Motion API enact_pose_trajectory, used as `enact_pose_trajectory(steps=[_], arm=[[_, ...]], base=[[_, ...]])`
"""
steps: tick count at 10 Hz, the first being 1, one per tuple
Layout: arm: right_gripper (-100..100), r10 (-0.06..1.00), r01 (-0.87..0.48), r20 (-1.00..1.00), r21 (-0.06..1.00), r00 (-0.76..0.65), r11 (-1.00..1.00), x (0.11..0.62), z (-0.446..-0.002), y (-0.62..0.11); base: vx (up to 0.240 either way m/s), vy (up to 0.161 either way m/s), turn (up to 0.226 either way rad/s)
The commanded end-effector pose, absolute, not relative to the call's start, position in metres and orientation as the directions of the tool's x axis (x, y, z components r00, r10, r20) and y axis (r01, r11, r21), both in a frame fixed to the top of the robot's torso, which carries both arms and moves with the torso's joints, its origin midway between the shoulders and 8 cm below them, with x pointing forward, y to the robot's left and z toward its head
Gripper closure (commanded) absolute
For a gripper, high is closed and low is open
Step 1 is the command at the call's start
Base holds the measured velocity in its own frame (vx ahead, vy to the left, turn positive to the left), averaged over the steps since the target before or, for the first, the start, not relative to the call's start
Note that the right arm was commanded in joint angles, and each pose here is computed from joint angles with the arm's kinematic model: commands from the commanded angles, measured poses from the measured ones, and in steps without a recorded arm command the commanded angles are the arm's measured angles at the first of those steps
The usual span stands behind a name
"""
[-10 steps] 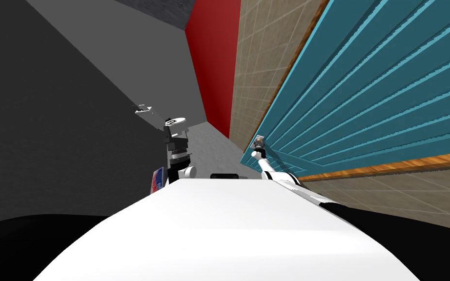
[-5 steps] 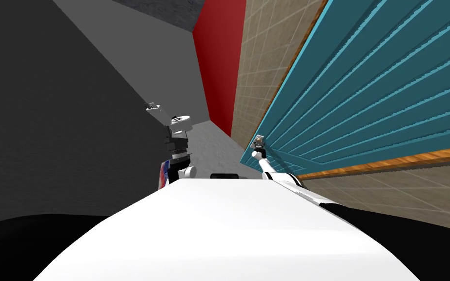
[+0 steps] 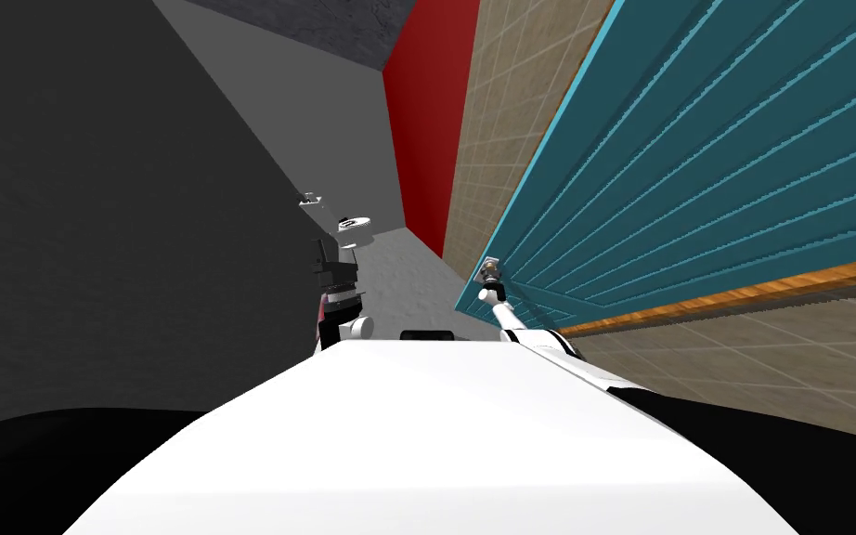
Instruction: Pull the door open
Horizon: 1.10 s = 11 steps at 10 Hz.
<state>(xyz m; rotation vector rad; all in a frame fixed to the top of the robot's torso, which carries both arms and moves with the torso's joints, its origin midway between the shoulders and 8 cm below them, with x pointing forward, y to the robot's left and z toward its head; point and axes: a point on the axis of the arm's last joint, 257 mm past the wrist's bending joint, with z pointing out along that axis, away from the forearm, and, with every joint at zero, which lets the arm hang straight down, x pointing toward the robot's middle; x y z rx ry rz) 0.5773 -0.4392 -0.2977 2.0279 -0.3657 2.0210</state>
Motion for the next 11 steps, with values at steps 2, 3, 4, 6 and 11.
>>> enact_pose_trajectory(steps=[2, 3, 4, 6, 11], arm=[[100, 0.000, -0.329, 1.000, 0.000, 0.000, -0.944, 0.579, -0.296, -0.433], [100, 0.001, -0.334, 1.000, 0.002, 0.003, -0.943, 0.578, -0.297, -0.434], [100, -0.001, -0.318, 1.000, 0.001, 0.007, -0.948, 0.578, -0.299, -0.428], [100, 0.000, -0.304, 1.000, 0.001, 0.006, -0.953, 0.579, -0.298, -0.424], [100, 0.000, -0.247, 1.000, 0.001, 0.001, -0.969, 0.583, -0.296, -0.407]], base=[[-0.204, -0.036, 0.083], [-0.087, -0.016, 0.030], [-0.154, -0.035, 0.082], [-0.198, -0.025, 0.082], [-0.194, -0.066, 0.105]])
